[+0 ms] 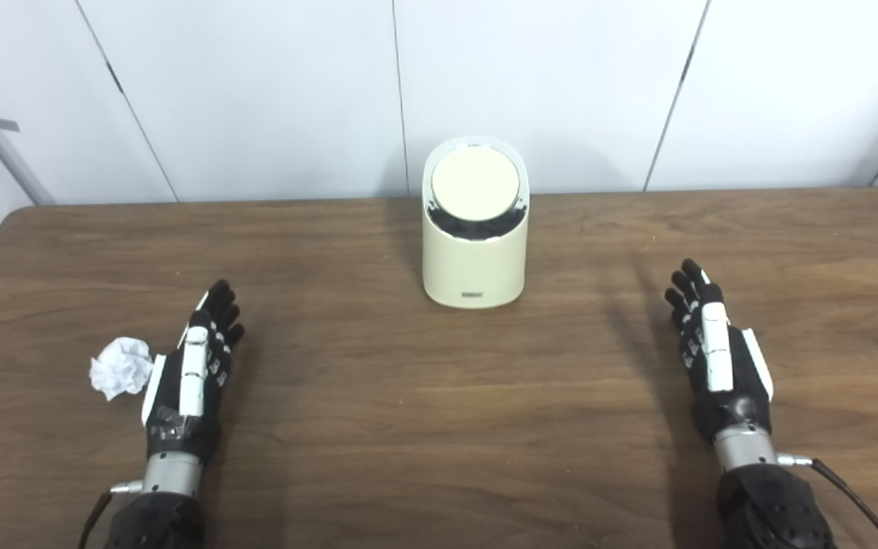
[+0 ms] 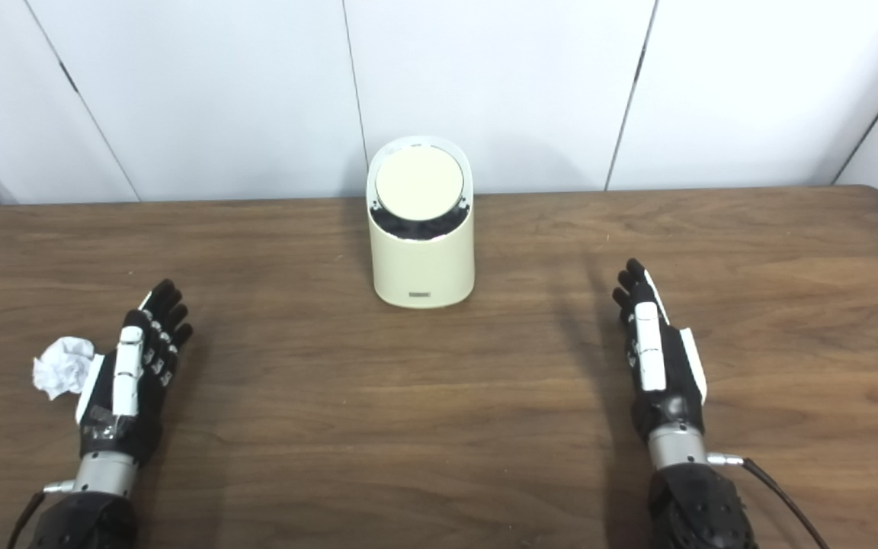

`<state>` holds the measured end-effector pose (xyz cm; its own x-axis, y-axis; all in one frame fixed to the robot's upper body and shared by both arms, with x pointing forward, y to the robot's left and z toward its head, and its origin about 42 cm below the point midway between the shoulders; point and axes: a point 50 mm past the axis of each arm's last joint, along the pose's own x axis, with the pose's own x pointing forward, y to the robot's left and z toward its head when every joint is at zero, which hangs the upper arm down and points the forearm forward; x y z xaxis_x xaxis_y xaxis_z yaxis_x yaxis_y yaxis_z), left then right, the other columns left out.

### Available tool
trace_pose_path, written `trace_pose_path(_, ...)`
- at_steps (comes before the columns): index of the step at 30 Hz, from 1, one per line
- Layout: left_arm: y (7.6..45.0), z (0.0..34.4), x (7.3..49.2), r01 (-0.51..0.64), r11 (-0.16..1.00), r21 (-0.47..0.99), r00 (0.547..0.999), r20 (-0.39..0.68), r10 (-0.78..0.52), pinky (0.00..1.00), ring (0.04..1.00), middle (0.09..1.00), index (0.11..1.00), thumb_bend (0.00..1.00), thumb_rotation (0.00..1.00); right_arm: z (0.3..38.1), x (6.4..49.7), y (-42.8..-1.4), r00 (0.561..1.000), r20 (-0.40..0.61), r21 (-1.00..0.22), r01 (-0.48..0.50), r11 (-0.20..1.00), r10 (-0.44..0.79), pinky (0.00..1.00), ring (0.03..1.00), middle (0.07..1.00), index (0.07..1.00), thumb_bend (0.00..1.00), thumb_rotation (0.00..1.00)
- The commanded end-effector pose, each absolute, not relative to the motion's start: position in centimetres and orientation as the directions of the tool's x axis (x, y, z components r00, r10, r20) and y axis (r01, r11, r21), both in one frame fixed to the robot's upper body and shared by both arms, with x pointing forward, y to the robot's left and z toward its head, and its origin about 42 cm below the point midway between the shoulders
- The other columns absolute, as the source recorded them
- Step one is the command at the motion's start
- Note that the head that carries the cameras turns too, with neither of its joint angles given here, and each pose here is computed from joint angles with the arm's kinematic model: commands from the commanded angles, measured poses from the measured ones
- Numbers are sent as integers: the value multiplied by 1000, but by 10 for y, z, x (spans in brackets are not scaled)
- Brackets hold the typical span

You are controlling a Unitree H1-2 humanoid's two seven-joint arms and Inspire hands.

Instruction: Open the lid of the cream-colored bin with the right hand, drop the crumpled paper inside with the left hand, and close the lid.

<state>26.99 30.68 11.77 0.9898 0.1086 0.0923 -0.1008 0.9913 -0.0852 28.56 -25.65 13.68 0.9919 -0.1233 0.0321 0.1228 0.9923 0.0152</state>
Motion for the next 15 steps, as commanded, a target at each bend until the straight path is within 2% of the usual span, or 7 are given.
trace_pose_path(1,310,129,275,-95,993,-72,984,143,105,1000,979,971,960,480,920,150,289,-255,989,95,22,112,993,-114,1000,949,958,956,489,1000)
trace_pose_path(15,310,129,275,-100,992,-74,983,146,110,994,974,969,959,493,907,149,288,-255,989,94,27,115,993,-117,1000,947,959,956,500,1000)
